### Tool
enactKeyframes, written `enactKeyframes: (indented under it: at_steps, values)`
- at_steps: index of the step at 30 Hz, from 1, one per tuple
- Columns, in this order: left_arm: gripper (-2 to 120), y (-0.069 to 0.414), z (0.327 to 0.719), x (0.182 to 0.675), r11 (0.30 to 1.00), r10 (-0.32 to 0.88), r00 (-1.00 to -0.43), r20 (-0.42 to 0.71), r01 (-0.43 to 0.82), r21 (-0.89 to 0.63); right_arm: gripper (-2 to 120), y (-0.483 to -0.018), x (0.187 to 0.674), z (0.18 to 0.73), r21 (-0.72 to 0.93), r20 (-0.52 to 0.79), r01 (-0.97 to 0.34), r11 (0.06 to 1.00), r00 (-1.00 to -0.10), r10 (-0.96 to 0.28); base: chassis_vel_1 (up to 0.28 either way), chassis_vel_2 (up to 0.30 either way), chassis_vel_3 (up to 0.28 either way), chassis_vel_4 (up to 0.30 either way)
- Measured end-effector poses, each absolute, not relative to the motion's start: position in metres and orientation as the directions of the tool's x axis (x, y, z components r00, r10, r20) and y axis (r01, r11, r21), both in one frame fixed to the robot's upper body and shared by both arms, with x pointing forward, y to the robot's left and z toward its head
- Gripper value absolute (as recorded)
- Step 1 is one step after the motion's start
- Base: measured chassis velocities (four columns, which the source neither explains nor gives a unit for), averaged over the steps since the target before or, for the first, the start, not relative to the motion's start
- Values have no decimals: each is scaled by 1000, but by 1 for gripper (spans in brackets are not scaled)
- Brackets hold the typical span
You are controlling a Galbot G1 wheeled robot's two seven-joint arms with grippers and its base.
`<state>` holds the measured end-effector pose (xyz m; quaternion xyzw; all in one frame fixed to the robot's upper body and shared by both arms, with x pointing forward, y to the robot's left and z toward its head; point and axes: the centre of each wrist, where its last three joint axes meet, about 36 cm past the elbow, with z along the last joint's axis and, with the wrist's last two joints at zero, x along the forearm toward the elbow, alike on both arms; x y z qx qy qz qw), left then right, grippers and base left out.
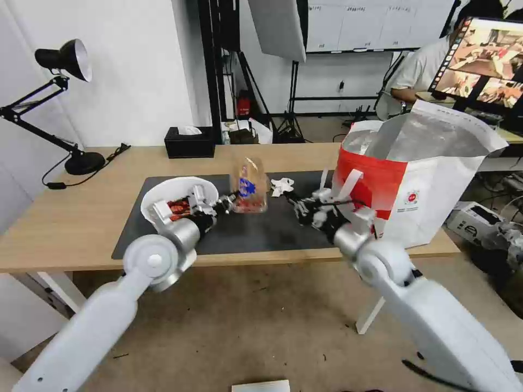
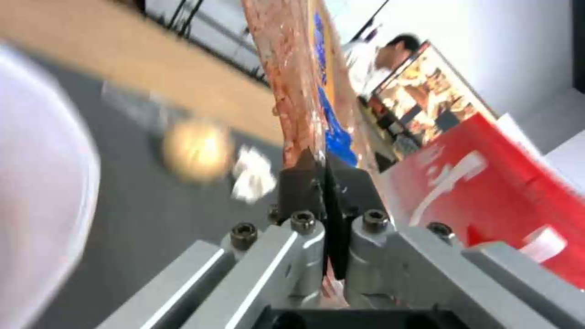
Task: Pick up the trash from the table and place it into the takeout bag.
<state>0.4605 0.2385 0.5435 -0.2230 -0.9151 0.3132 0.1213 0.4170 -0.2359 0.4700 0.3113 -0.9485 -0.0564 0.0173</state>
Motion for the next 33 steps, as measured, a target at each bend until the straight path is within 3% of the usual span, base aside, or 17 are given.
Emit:
enactKeyframes:
  at_steps: [14, 20, 21, 28, 30, 31, 33]
  values:
    - [0, 225, 613, 485, 691, 549, -829, -108, 523, -499, 0, -265, 312, 462, 33, 67, -446, 894, -892, -448, 0, 0, 0, 0]
    - [0, 176, 640, 508, 635, 629, -757, -175, 630, -446, 22, -280, 256, 452, -60, 103, -386, 921, -920, -379, 0, 0, 0, 0]
    - [0, 176, 640, 508, 635, 629, -757, -175, 630, -446, 22, -280, 256, 452, -60, 103, -386, 921, -920, -379, 0, 0, 0, 0]
    - [0, 90, 646, 533, 591, 720, -668, -189, 732, -338, 52, -279, 233, 427, -45, 20, -326, 944, -945, -326, 0, 0, 0, 0]
    - [0, 90, 646, 533, 591, 720, -668, -189, 732, -338, 52, -279, 233, 427, -45, 20, -326, 944, -945, -326, 0, 0, 0, 0]
    - [0, 77, 645, 538, 592, 731, -658, -183, 744, -311, 57, -277, 231, 425, -40, 13, -318, 947, -948, -318, 0, 0, 0, 0]
    - [0, 27, 652, 558, 609, 758, -634, -152, 772, -184, 80, -269, 229, 415, -18, -1, -295, 955, -956, -295, 0, 0, 0, 0]
